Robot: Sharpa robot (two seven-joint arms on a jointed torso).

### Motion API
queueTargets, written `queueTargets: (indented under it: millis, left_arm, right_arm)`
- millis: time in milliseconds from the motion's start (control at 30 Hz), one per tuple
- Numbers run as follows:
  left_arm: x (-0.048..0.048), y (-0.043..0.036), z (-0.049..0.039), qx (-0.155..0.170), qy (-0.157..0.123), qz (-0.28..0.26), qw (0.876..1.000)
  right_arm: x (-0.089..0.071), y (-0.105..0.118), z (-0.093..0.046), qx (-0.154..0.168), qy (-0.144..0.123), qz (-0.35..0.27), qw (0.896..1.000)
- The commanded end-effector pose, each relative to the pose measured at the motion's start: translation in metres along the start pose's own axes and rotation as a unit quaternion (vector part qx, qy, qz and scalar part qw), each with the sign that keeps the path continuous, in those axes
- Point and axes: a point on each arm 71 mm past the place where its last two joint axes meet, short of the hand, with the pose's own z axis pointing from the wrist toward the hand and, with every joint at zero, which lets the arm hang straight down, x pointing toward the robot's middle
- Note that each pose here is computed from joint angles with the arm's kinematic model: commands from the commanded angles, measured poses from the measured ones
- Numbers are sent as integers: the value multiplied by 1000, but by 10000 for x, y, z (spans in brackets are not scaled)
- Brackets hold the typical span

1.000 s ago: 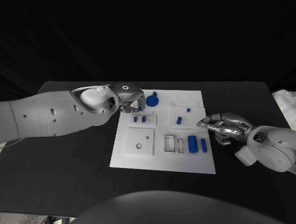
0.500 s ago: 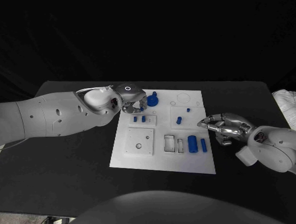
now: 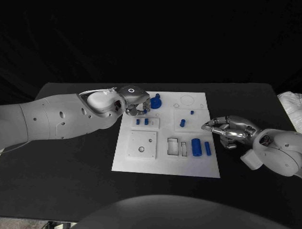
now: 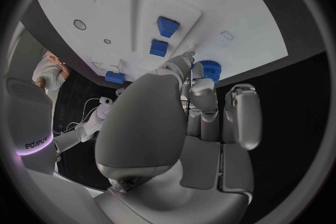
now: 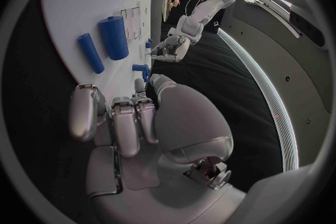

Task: Assemble the parts on the task board

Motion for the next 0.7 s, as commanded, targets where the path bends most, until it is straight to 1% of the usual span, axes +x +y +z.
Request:
queueTargets:
  millis: [33, 700]
  left_arm:
    - [19, -9, 8, 0, 9, 8, 1000]
    - [47, 27, -9, -10, 19, 11, 1000]
  right_arm:
    - [20, 1, 0, -1, 10, 0, 1000]
    - [25, -1, 3, 1, 11, 0, 1000]
